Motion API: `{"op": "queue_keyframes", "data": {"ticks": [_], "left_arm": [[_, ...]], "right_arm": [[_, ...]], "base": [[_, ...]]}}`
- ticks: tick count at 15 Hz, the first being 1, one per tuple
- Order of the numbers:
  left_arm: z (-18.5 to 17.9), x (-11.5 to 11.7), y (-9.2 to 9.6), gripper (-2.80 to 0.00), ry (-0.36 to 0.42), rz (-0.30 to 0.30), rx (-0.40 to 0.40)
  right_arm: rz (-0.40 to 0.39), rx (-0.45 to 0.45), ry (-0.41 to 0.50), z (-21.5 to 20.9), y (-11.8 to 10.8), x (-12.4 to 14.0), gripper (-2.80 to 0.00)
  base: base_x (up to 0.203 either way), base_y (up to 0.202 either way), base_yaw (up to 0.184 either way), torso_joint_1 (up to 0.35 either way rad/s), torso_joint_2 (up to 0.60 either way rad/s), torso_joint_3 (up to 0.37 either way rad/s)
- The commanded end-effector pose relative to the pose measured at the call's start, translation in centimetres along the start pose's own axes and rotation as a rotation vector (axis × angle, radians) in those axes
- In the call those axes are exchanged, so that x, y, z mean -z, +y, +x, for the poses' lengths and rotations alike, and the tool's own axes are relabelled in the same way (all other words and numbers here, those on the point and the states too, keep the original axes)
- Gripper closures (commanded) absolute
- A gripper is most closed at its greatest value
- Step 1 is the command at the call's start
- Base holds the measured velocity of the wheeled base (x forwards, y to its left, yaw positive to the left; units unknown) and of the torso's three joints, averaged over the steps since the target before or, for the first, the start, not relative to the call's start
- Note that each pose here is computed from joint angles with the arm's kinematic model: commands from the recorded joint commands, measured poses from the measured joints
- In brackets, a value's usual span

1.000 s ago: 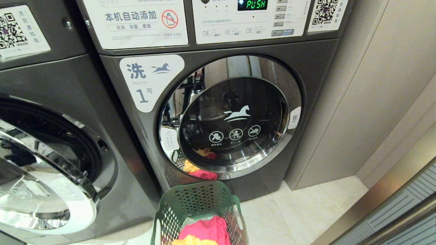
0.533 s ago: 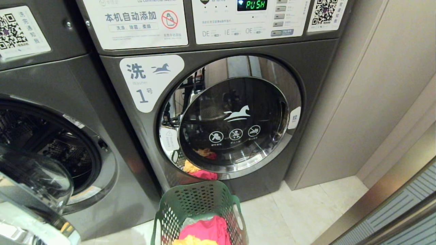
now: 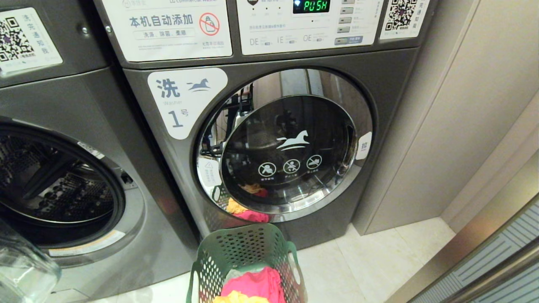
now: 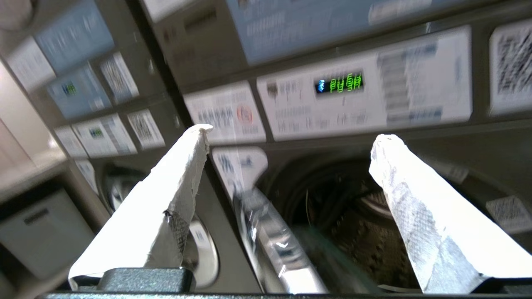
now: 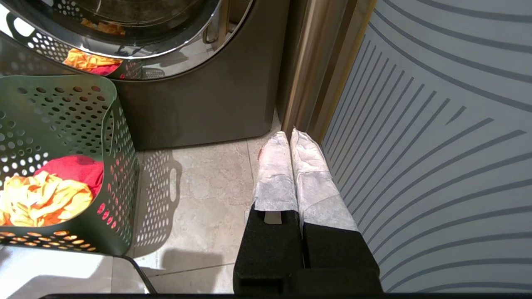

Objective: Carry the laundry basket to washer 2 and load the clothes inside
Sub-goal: Open the lid of the washing machine

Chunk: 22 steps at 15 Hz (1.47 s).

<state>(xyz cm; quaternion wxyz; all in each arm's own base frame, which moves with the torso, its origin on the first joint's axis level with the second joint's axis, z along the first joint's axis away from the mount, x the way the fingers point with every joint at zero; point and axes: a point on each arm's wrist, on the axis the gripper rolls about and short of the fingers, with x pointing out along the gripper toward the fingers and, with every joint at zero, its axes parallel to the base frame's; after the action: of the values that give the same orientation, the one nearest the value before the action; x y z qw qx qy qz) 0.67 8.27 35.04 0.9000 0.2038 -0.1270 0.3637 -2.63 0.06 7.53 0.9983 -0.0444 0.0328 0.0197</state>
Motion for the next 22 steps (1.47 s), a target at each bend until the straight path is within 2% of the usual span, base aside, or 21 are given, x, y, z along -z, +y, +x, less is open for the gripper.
{"op": "queue_keyframes", "data": {"ticks": [1, 2, 3, 5, 6, 8, 10, 13, 15, 17, 20, 22], "left_arm": [[0.6, -2.0, 0.1, -2.80, 0.091, -0.094, -0.010], [1.3, -1.0, 0.9, -0.96, 0.159, -0.123, -0.008], [2.3, 0.5, 1.8, 0.00, 0.221, -0.150, 0.019], [4.7, 4.4, 2.9, 0.00, 0.339, -0.228, 0.084], [6.2, 6.9, 3.2, 0.00, 0.426, -0.255, 0.068], [8.6, 11.6, 2.9, 0.00, 0.630, -0.278, -0.037], [9.6, 15.0, 1.8, 0.00, 0.782, -0.276, -0.079], [10.0, 17.1, 2.3, 0.00, 0.898, -0.226, -0.256], [10.5, 17.2, 2.9, 0.00, 0.896, -0.235, -0.312], [10.8, 17.3, 4.1, 0.00, 0.897, -0.179, -0.450], [12.8, 18.7, 6.8, 0.00, 0.830, -0.143, -0.569], [14.1, 20.3, 9.6, 0.00, 0.789, -0.126, -0.636]], "right_arm": [[-0.001, -0.001, 0.002, 0.0, 0.0, 0.0, 0.00], [-0.001, -0.001, 0.002, 0.0, 0.0, 0.0, 0.00], [-0.001, -0.002, 0.002, 0.0, 0.0, 0.0, 0.00], [-0.001, -0.001, 0.002, 0.0, 0.0, 0.0, 0.00], [-0.001, -0.001, 0.002, 0.0, 0.0, 0.0, 0.00], [-0.001, -0.001, 0.002, 0.0, 0.0, 0.0, 0.00], [-0.001, -0.001, 0.002, 0.0, 0.0, 0.0, 0.00], [-0.001, -0.003, 0.002, 0.0, 0.0, 0.0, 0.00], [-0.001, -0.001, 0.002, 0.0, 0.0, 0.0, 0.00], [-0.001, -0.002, 0.002, 0.0, 0.0, 0.0, 0.00], [-0.001, -0.001, 0.002, 0.0, 0.0, 0.0, 0.00], [-0.001, -0.001, 0.002, 0.0, 0.0, 0.0, 0.00]], "base": [[0.000, 0.000, 0.000, 0.000, 0.00, 0.000], [0.000, 0.000, 0.000, 0.000, 0.00, 0.000], [0.000, 0.000, 0.000, 0.000, 0.00, 0.000], [0.000, 0.000, 0.000, 0.000, 0.00, 0.000], [0.000, 0.000, 0.000, 0.000, 0.00, 0.000], [0.000, 0.000, 0.000, 0.000, 0.00, 0.000], [0.000, 0.000, 0.000, 0.000, 0.00, 0.000], [0.000, 0.000, 0.000, 0.000, 0.00, 0.000], [0.000, 0.000, 0.000, 0.000, 0.00, 0.000], [0.000, 0.000, 0.000, 0.000, 0.00, 0.000], [0.000, 0.000, 0.000, 0.000, 0.00, 0.000], [0.000, 0.000, 0.000, 0.000, 0.00, 0.000]]}}
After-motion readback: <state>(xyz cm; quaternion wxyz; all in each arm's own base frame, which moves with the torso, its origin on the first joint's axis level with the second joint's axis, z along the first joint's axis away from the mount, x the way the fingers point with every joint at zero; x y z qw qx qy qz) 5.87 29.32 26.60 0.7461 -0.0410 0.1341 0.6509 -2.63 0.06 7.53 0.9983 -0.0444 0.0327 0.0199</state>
